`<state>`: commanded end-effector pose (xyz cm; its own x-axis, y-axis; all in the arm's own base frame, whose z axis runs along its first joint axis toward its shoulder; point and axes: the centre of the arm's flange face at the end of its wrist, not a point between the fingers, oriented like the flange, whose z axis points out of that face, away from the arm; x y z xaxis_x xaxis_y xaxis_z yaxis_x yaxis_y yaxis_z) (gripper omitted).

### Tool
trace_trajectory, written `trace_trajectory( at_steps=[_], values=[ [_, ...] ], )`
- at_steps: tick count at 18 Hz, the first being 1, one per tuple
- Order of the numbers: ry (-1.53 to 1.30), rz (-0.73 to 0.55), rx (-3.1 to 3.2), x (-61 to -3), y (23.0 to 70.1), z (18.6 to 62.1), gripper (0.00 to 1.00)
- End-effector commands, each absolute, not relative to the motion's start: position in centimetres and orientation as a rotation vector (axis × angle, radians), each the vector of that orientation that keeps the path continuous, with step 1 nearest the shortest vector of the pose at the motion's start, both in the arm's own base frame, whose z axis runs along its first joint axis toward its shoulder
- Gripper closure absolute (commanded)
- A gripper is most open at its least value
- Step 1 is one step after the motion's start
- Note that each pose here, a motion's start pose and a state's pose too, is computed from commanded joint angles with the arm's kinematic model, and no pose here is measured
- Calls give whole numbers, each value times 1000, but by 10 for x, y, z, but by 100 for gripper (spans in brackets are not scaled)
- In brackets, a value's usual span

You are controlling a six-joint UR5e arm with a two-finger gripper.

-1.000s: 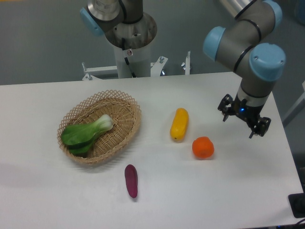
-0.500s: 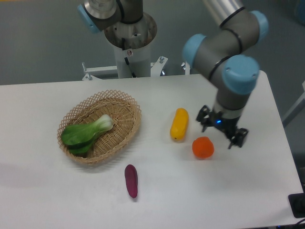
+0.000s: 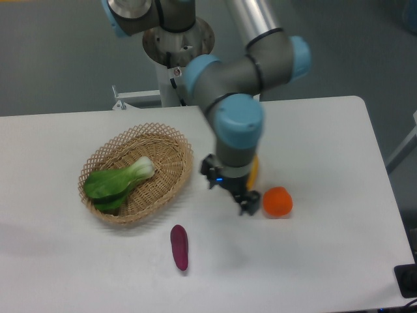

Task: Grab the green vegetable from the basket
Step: 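Move the gripper over the basket and lower it onto the bok choy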

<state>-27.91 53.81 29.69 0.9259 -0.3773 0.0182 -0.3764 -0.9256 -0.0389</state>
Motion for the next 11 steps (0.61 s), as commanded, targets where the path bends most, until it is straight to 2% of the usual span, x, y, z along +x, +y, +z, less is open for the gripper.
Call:
trace_trajectory(
  at_steps=[7,11],
  values=[
    [668,-112,-3073,-186,551,276,0],
    [652,-262,-3050,-149,551,254,0]
  ],
)
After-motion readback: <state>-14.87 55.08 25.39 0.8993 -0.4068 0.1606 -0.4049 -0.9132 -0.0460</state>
